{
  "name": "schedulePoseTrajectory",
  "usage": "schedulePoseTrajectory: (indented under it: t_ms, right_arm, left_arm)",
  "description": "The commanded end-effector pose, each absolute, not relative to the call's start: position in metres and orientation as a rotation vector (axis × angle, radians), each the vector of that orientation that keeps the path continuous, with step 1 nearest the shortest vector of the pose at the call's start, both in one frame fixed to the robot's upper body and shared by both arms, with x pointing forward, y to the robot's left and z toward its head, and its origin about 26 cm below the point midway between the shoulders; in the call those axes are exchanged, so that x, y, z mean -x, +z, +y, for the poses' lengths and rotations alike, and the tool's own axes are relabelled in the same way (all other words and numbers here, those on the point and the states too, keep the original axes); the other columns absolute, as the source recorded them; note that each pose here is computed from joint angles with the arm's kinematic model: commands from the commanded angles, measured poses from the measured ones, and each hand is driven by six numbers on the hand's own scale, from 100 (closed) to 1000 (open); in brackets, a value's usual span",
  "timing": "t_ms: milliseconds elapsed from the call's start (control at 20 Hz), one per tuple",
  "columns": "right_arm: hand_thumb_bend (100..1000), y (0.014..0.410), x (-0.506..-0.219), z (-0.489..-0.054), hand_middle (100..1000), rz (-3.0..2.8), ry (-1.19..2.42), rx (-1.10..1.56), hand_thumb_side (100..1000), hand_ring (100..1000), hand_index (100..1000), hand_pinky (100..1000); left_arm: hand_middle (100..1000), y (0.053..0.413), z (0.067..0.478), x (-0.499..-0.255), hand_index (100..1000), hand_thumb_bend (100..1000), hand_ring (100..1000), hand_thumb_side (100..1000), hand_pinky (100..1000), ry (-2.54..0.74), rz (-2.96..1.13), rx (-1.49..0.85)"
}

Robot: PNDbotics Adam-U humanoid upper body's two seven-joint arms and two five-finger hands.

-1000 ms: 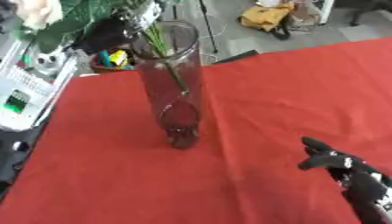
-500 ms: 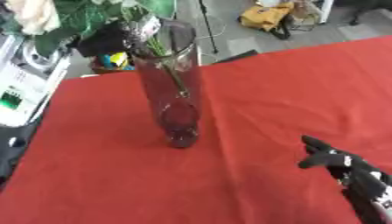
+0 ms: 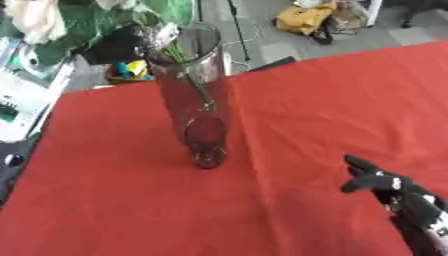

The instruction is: Arrange flowers into the vase.

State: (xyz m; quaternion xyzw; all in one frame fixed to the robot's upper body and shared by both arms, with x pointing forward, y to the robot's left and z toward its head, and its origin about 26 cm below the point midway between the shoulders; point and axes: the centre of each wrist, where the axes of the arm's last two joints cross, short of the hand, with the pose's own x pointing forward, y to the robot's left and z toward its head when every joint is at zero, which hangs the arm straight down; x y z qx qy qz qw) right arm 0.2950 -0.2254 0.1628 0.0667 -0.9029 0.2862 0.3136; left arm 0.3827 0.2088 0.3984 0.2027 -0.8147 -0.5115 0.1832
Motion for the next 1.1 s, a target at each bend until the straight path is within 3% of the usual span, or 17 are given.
schedulePoseTrajectory:
  t_ms: [50,750,1100]
  right_arm:
    - [100,0.1687,-0.2925,-0.2276,653,-2.397,0.762,-0.165,996,1000,767,1000]
    - [100,0.1677,-0.2921,-0.2271,651,-2.384,0.760,-0.165,997,1000,766,1000]
    - [100,0.1678,-0.2921,-0.2281,650,-2.382,0.756,-0.162,997,1000,767,1000]
  left_arm:
    - [832,0.4138,0.2198,-0.3743,932,100,696,891,621,-1.441,-2.321,-0.623]
    - [821,0.4226,0.2155,-0.3681,921,100,666,945,609,-1.389,-2.382,-0.466]
    - [863,0.4205,0.2190,-0.3676,959,100,728,941,648,-1.465,-2.327,-0.534]
